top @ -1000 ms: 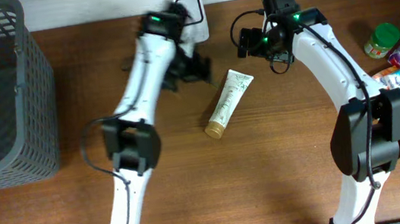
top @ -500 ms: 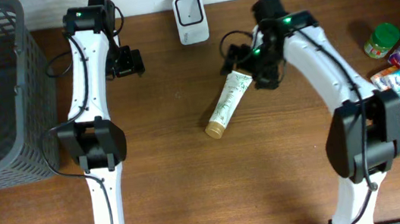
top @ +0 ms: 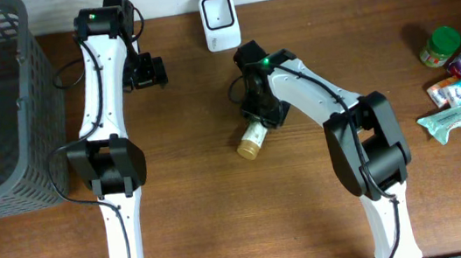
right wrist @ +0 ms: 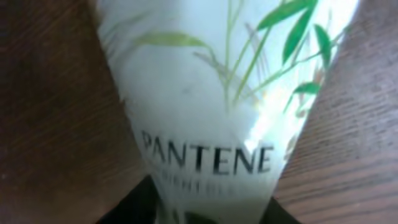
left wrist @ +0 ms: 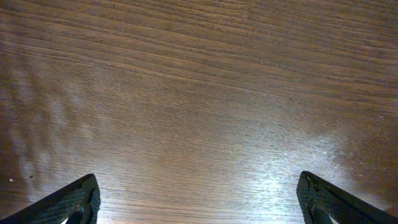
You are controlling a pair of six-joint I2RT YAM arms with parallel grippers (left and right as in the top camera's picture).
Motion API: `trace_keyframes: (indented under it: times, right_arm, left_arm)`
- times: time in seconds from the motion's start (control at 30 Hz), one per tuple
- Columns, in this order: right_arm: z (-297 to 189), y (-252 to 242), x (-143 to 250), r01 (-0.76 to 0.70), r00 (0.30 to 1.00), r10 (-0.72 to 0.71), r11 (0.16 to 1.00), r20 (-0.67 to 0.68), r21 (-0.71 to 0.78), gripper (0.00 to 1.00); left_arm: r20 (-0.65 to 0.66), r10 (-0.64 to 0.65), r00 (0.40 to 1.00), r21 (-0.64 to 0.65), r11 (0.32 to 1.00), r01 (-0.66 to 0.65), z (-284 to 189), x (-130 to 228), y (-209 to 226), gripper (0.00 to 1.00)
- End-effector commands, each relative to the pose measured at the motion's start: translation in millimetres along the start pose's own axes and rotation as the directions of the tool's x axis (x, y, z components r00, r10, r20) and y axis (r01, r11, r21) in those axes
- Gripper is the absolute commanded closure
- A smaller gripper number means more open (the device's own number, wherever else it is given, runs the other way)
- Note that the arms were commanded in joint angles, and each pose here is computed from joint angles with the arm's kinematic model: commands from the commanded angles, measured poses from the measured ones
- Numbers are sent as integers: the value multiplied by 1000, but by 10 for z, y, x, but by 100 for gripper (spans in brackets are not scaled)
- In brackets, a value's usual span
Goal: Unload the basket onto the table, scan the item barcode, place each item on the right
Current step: 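Raise the Pantene tube in front of the scanner, then carry the Pantene tube to the far right and set it down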
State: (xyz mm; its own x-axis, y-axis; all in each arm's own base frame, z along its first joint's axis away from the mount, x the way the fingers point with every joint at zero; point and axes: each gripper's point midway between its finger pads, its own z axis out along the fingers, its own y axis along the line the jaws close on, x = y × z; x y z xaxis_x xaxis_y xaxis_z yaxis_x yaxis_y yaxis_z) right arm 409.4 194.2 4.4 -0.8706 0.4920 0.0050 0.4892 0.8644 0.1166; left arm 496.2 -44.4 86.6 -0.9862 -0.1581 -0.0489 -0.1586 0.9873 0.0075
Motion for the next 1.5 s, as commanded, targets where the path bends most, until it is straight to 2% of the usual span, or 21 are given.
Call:
trace_keyframes:
  times: [0.0, 0.03, 0.1, 0.17, 0.27, 0.4, 0.5, 0.53, 0.67, 0.77, 0.83, 0.9, 0.93, 1.03, 1.07, 1.17, 1.2, 1.3, 1.4, 1.47]
  right_arm:
    - [-240, 139, -131, 111, 993, -110, 993, 52, -29, 89]
    - [-367, 212, -177, 143, 988, -140, 989, 72, -46, 89]
    - [-697, 427, -317, 226, 967, -211, 969, 141, -97, 96]
    - [-1002, 692, -515, 302, 931, -257, 941, 258, -155, 96]
    - [-1401, 1128, -946, 401, 826, -247, 889, 507, -221, 96]
    - [-1767, 1473, -1450, 415, 672, -94, 870, 735, -268, 96]
    - [-1705, 1681, -1624, 437, 617, -28, 844, 787, -312, 94]
    - [-1609, 1734, -1665, 440, 610, -16, 839, 792, -322, 91]
    - [-1404, 1735, -1702, 433, 618, -26, 845, 785, -313, 89]
    - [-1792, 1586, -1813, 431, 589, -5, 848, 808, -309, 90]
    - [-2160, 1312, -1920, 396, 583, 22, 865, 812, -308, 91]
    - [-2446, 825, -2055, 321, 602, 36, 904, 798, -283, 94]
    - [-2544, 372, -2155, 243, 634, 43, 937, 772, -252, 96]
    - [-2448, -745, -2309, 28, 736, 82, 988, 672, -151, 96]
    - [-2313, -1299, -2323, -81, 788, 118, 993, 605, -89, 96]
    - [-2125, -2257, -2267, -265, 841, 228, 964, 490, 6, 95]
    - [-2078, -2580, -2239, -326, 843, 276, 945, 461, 29, 91]
    - [-1944, -3300, -2146, -458, 824, 394, 886, 407, 70, 91]
    - [-1740, -3765, -2121, -539, 788, 470, 839, 396, 77, 88]
    - [-1618, -3902, -2141, -561, 772, 490, 825, 404, 70, 87]
  left_arm:
    - [16, -3, 1000, -7, 1000, 3, -42, -21, 14, 1]
    - [16, -3, 1000, -7, 1000, 3, -42, -20, 15, 1]
    - [16, -3, 1000, -7, 1000, 3, -42, -20, 15, 1]
    - [16, -3, 1000, -7, 1000, 3, -42, -20, 15, 1]
    - [16, -3, 1000, -7, 1000, 3, -42, -20, 15, 1]
    - [16, -3, 1000, -7, 1000, 3, -42, -20, 15, 1]
    - [16, -3, 1000, -7, 1000, 3, -42, -20, 15, 1]
    - [16, -3, 1000, -7, 1000, 3, -42, -20, 15, 1]
    - [16, -3, 1000, -7, 1000, 3, -42, -21, 14, 1]
    - [16, -3, 1000, -7, 1000, 3, -42, -21, 14, 1]
    - [16, -3, 1000, -7, 1000, 3, -42, -20, 15, 1]
    - [16, -3, 1000, -7, 1000, 3, -42, -20, 15, 1]
    - [16, -3, 1000, -7, 1000, 3, -42, -20, 15, 1]
    - [16, -3, 1000, -7, 1000, 3, -42, -20, 15, 1]
    - [16, -3, 1000, -7, 1000, 3, -42, -20, 13, 1]
    - [16, -3, 1000, -7, 1000, 3, -42, -21, 14, 1]
    - [16, -3, 1000, -7, 1000, 3, -42, -20, 15, 1]
    - [16, -3, 1000, -7, 1000, 3, -42, -20, 13, 1]
    - [16, -3, 1000, -7, 1000, 3, -42, -20, 15, 1]
    - [16, -3, 1000, -7, 1000, 3, -42, -20, 15, 1]
